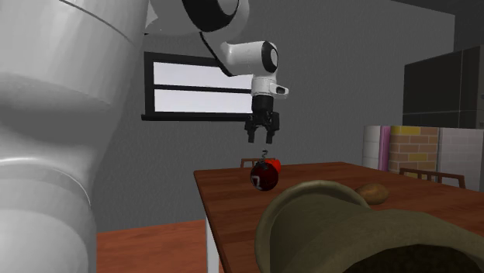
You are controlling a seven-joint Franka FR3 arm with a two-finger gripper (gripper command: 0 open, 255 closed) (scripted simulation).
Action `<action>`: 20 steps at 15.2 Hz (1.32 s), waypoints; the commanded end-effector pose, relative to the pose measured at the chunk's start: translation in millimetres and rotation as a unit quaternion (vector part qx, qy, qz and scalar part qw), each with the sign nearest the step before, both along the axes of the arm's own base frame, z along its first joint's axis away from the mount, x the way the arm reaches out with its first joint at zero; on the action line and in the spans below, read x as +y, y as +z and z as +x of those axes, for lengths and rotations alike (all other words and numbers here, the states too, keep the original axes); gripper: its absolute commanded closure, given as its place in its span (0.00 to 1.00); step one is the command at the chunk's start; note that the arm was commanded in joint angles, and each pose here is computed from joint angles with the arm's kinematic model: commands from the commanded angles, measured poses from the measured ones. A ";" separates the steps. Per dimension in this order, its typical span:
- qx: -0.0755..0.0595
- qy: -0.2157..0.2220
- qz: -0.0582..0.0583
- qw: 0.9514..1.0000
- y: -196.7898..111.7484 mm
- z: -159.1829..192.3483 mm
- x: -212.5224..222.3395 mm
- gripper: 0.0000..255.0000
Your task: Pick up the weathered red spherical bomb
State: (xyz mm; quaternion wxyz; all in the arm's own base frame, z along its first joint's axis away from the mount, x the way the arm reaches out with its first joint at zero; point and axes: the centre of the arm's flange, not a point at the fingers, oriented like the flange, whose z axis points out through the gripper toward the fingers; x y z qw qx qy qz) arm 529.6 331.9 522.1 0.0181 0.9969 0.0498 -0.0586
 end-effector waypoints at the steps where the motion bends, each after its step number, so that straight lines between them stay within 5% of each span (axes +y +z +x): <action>1: 0.001 -0.006 -0.004 1.000 -9.5 17.7 18.9 0.00; 4: 0.004 -0.013 -0.010 1.000 -21.6 44.0 47.0 0.00; 14: 0.004 -0.013 -0.010 1.000 -61.6 44.0 47.0 0.00; 15: 0.004 -0.013 -0.010 1.000 -61.8 43.8 46.6 1.00; 20: 0.004 -0.013 -0.010 1.000 -61.9 43.7 46.7 1.00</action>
